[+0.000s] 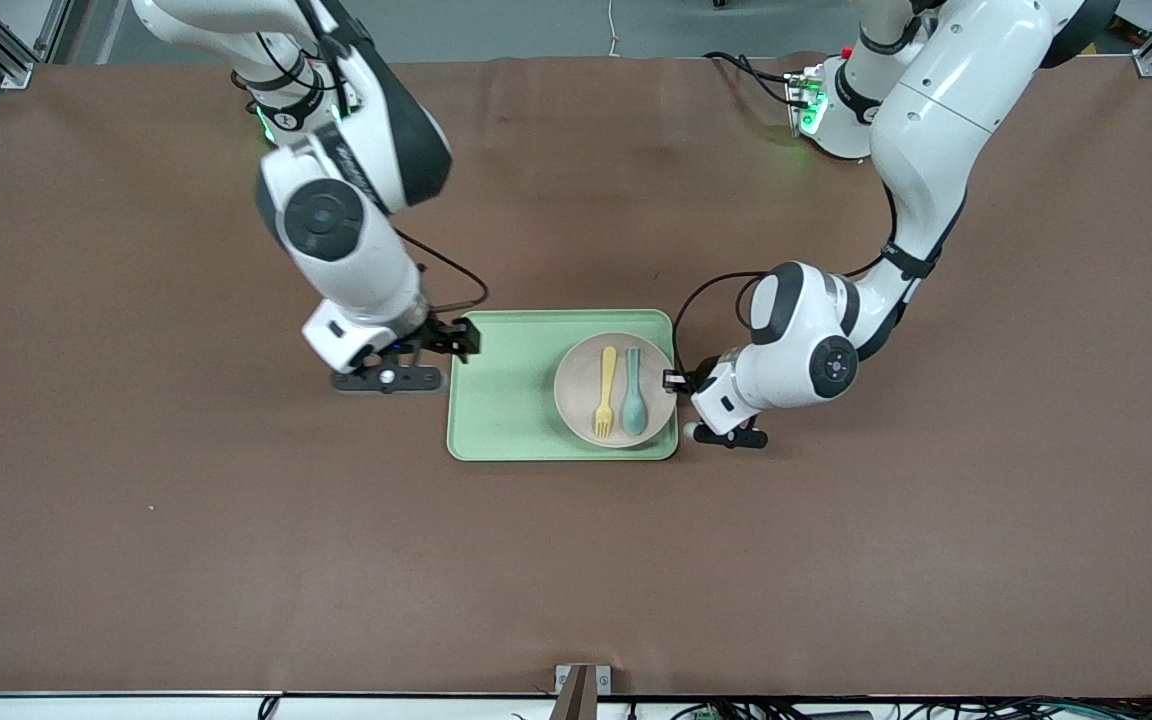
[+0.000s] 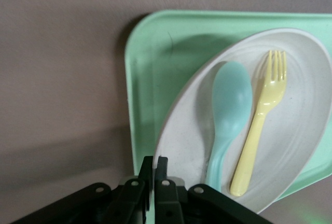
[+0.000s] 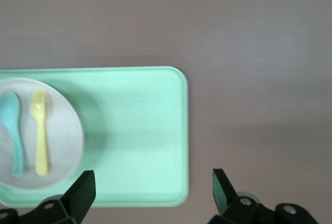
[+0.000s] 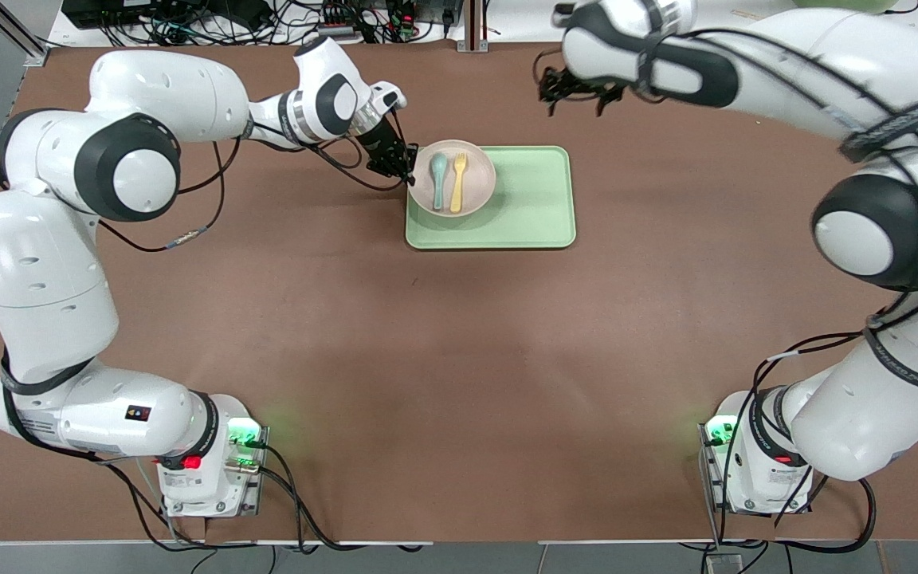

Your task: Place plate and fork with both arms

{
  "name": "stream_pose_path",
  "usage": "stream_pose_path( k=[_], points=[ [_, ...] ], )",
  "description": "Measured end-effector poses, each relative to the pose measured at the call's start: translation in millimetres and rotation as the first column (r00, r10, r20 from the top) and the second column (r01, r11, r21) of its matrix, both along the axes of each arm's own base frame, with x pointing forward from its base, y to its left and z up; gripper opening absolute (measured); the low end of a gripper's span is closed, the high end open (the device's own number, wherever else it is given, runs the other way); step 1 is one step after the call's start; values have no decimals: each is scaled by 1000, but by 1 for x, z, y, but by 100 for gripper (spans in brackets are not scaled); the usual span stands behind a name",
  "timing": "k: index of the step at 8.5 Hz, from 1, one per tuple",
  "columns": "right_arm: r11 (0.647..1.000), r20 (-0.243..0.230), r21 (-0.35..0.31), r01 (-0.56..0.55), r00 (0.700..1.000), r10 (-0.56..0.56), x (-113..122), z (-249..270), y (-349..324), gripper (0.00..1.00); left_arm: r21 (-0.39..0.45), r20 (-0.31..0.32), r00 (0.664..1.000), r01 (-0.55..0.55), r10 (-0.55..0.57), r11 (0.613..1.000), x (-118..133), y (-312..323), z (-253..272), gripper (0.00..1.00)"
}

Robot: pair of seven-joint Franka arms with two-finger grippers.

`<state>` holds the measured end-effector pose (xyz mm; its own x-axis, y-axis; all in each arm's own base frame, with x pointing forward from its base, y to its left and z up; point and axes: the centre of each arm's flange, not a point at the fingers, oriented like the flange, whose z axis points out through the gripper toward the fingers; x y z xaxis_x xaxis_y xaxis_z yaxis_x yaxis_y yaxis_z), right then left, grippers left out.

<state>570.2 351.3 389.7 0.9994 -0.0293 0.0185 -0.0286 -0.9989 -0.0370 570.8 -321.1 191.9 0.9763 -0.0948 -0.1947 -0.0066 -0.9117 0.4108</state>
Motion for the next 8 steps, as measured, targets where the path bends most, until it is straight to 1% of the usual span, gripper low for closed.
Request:
stream_pose_path(
  k=[1, 2, 3, 4, 6, 7, 8],
  points=[
    [999, 22, 25, 21, 1000, -21, 2, -23, 15, 100, 4, -7, 1000, 4, -4, 1000, -5, -2, -4, 5],
    [998, 34, 57, 31, 999, -33, 4, -43, 26, 100, 7, -12, 1000, 9, -9, 1000, -8, -4, -6, 5],
    [996, 52, 83, 25, 998, -30, 2, -58, 40, 100, 8, -15, 1000, 11, -11, 1000, -10, -5, -8, 5],
    [995, 74, 102, 24, 997, -32, -4, -70, 57, 100, 9, -17, 1000, 13, -12, 1000, -11, -5, -9, 5],
    [992, 113, 130, 9, 993, -24, -21, -98, 93, 97, 10, -21, 1000, 13, -12, 1000, -12, -5, -12, 8],
    [990, 129, 140, -2, 991, -16, -28, -111, 107, 94, 10, -21, 1000, 12, -12, 1000, -12, -5, -12, 15],
    [989, 136, 148, -4, 991, -16, -36, -123, 119, 78, 10, -21, 1000, 11, -11, 1000, -11, -4, -11, 20]
  ],
)
